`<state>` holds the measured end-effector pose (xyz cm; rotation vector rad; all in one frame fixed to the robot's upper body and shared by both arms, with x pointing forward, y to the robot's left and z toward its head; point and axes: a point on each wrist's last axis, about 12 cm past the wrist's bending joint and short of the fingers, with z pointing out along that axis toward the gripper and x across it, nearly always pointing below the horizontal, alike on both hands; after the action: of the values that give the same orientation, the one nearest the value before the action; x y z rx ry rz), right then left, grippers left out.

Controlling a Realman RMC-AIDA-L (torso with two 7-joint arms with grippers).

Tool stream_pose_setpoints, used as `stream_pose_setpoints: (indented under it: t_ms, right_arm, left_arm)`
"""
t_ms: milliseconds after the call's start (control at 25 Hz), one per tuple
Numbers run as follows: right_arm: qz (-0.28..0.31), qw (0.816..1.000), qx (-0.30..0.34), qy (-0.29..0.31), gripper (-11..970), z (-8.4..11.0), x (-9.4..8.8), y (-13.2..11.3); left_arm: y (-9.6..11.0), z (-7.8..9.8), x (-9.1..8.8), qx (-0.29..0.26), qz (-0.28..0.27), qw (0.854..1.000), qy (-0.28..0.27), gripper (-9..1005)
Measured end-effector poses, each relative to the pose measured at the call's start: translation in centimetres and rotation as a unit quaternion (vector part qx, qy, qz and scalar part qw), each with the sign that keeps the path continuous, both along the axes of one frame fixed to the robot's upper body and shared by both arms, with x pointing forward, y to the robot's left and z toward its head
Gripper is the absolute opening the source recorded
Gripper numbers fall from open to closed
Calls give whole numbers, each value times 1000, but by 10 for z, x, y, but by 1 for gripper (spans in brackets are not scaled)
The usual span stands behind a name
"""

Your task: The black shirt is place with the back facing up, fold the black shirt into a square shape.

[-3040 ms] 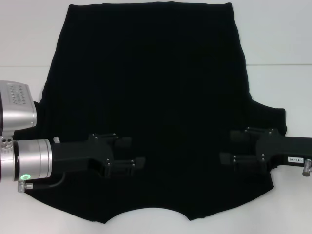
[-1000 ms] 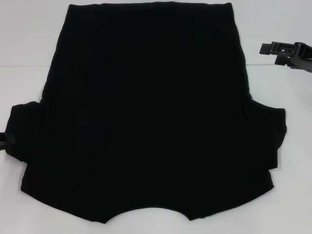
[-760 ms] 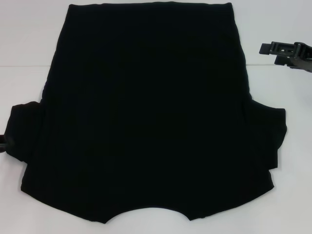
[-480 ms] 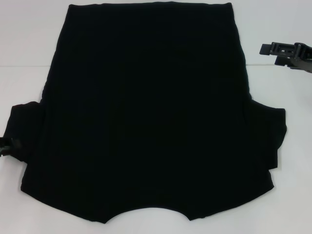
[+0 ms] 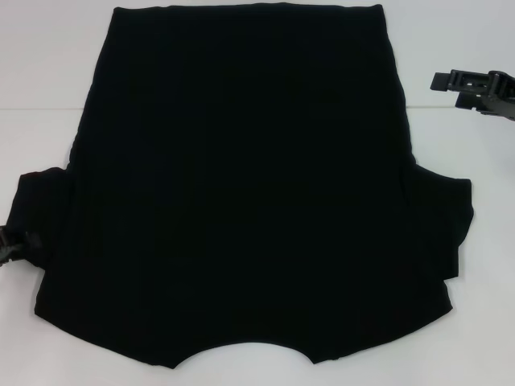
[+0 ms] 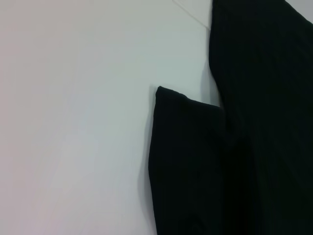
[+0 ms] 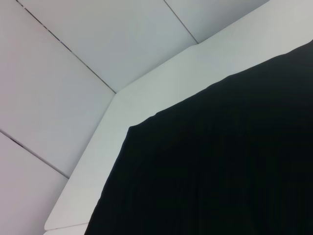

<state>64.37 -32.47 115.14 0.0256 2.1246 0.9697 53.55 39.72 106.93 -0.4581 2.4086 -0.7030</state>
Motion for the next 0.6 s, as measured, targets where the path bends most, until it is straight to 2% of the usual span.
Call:
stream_pose_setpoints:
  t_ms: [400, 600]
  right_arm:
    - [-2, 1000, 2, 1, 838, -1, -1, -1]
    - [-3, 1000, 3, 1, 839, -1, -2, -2]
  left_arm:
    - [-1, 2, 3, -5, 2, 1000, 1, 179]
    - [-1, 4, 2, -8, -1, 1000, 1, 36]
